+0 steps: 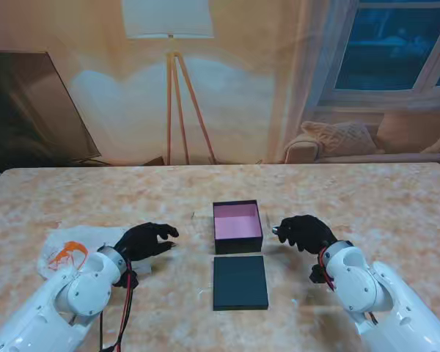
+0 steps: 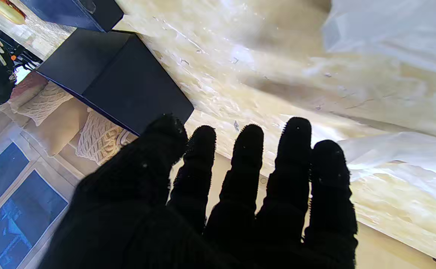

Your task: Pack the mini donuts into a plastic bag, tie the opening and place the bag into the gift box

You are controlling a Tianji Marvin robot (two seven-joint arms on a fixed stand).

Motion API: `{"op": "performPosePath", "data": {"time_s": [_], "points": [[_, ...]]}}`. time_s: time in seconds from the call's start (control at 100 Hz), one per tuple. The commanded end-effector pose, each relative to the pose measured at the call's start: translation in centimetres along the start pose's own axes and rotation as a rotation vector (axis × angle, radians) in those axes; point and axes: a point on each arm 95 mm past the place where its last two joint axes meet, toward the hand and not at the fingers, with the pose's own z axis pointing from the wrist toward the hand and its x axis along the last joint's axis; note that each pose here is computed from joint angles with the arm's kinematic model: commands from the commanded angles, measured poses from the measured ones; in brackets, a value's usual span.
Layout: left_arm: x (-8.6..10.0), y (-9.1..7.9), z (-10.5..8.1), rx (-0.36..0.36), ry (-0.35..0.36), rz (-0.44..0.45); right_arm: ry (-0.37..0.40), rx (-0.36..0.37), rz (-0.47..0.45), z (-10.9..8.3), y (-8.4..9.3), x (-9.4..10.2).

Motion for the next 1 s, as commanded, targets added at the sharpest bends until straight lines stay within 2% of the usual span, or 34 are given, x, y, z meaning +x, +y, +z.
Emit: {"op": "performPosePath", "data": {"time_s": [0.0, 0.99], "points": [[0.24, 0.18, -0.08, -0.013, 0.005, -0.001, 0.004, 0.023, 0.004, -0.19, -0.67, 0.2], [0.29, 0.0, 0.11, -0.017, 0.009, 0.014, -0.006, 0.03, 0.006, 0.26, -0.51, -0.13]]}}
